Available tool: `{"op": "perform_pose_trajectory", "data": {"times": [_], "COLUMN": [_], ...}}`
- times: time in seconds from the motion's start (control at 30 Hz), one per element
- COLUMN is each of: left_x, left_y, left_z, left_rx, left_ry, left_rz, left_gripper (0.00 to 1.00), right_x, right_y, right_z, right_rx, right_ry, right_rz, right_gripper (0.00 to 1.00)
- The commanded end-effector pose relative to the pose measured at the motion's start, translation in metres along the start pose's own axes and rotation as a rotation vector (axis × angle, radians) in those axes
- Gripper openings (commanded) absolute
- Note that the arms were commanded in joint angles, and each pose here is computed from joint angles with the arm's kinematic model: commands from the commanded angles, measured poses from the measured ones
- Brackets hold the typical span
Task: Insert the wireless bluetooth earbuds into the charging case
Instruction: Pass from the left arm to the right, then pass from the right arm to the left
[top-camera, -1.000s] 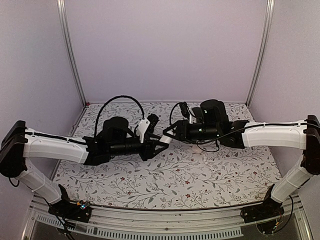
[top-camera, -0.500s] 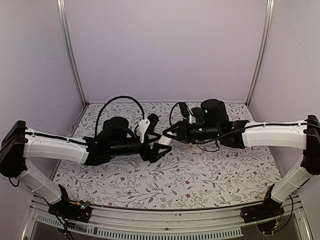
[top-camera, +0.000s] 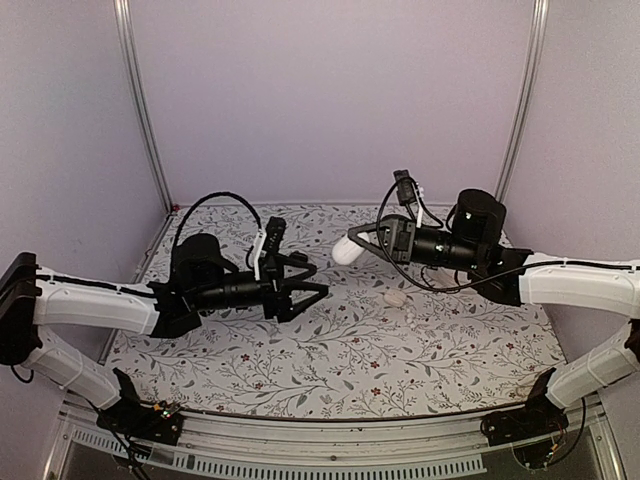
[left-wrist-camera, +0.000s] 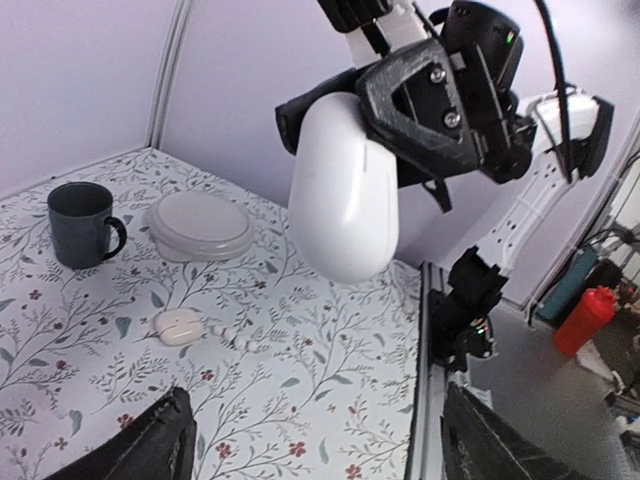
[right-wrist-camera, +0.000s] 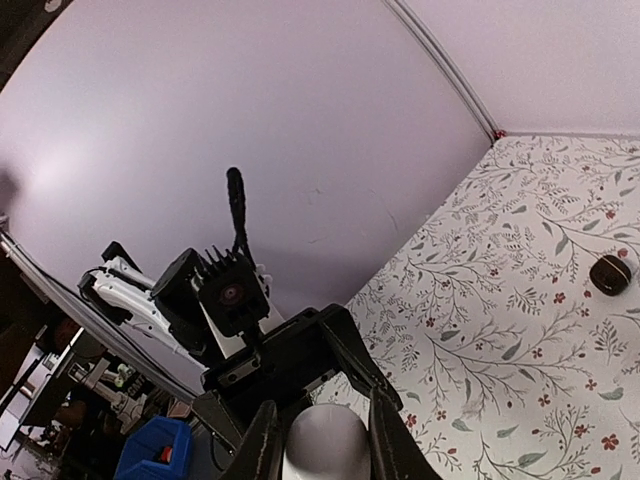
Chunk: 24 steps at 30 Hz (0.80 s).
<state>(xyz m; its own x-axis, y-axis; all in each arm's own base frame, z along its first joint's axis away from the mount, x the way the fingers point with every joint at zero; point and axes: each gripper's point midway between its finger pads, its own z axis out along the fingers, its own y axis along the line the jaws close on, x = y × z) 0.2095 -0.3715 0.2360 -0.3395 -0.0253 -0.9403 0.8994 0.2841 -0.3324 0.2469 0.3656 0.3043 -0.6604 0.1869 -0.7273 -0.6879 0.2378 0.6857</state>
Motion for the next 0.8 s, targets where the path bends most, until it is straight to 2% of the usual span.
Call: {"op": "perform_pose_trajectory", "data": {"times": [0.0, 0.2, 0.4, 0.5, 0.57, 0.77], "left_x": [-0.043, -0.068, -0.072, -0.074, -0.064, -0.063], "left_y": [-0.034, -0.045, -0.045, -0.042, -0.034, -0.002], "left_z": [-0.005, -0.006, -0.004, -0.005, 0.001, 0.001], "left_rx": [0.187, 0.286, 0.253, 0.177, 0.072, -0.279], "left_ry": [-0.135, -0.228, -0.215, -0.193, -0.131, -0.137], "left_rz": [-0.07, -0.166, -0.08, 0.081, 0.221, 0.607], "left_gripper": [0.83, 0.77, 0.75, 0.76, 0.78, 0.77], "right_x": [-0.019, -0.027, -0.026, -0.027, -0.032, -0.035], "right_y": [0.038, 0.057, 0.07, 0.07, 0.07, 0.047], "right_z": [-0.012, -0.016, -0.018, -0.018, -0.017, -0.009], "right_rx": [-0.15, -0.234, -0.288, -0.273, -0.248, -0.104], "right_ry": [-0.097, -0.134, -0.112, -0.094, -0.088, -0.036], "right_rz": [-0.172, -0.236, -0.253, -0.232, -0.196, 0.047], "right_gripper": [0.03, 0.03, 0.03, 0.03, 0.03, 0.03]}}
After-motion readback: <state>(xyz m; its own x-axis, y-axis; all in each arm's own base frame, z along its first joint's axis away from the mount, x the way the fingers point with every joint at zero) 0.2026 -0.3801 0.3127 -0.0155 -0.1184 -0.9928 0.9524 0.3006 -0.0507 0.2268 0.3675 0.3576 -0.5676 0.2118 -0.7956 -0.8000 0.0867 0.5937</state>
